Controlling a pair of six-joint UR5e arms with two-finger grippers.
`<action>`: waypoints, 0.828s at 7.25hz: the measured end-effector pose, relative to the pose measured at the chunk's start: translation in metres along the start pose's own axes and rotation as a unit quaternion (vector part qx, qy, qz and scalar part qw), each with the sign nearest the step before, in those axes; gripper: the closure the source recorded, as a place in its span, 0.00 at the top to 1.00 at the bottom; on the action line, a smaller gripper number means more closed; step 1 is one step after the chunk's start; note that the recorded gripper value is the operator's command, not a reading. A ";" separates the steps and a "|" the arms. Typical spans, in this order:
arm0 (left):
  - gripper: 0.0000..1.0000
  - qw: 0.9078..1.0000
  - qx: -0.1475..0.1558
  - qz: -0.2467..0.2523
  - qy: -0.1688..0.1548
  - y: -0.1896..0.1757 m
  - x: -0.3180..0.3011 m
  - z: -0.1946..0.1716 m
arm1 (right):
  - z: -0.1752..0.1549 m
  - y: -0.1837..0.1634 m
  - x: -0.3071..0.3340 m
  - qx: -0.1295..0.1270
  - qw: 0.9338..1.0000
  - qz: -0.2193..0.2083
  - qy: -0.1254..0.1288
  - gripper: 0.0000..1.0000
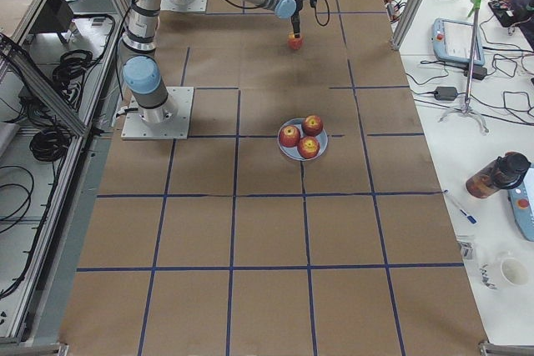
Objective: Transfer apple from basket to plate
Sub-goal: 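Move the right gripper over the apple while the left arm withdraws toward the basket, then close the right gripper on the apple and lift it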
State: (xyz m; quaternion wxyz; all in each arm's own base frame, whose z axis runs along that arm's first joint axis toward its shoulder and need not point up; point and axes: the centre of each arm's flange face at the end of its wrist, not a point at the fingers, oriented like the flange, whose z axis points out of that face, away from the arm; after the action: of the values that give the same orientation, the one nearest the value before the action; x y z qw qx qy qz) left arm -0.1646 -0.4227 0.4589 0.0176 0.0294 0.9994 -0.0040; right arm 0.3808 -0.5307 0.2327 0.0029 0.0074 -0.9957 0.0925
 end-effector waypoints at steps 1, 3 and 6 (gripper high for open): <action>0.99 1.000 0.000 0.000 0.000 0.000 0.000 0.000 | 0.018 0.001 -0.003 -0.004 1.000 -0.002 0.002 1.00; 0.99 1.000 0.000 -0.001 0.000 0.000 0.000 0.000 | 0.042 0.006 -0.003 -0.016 1.000 -0.007 0.008 0.84; 0.99 1.000 0.000 -0.001 0.000 0.000 0.000 0.000 | 0.051 0.015 0.003 -0.014 1.000 -0.011 0.006 0.54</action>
State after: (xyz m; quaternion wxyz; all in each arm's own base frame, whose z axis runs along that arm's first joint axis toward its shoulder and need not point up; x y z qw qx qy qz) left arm -0.1644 -0.4226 0.4585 0.0177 0.0285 0.9994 -0.0035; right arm 0.3771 -0.5254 0.1801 0.0101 0.0181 -0.9967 0.0790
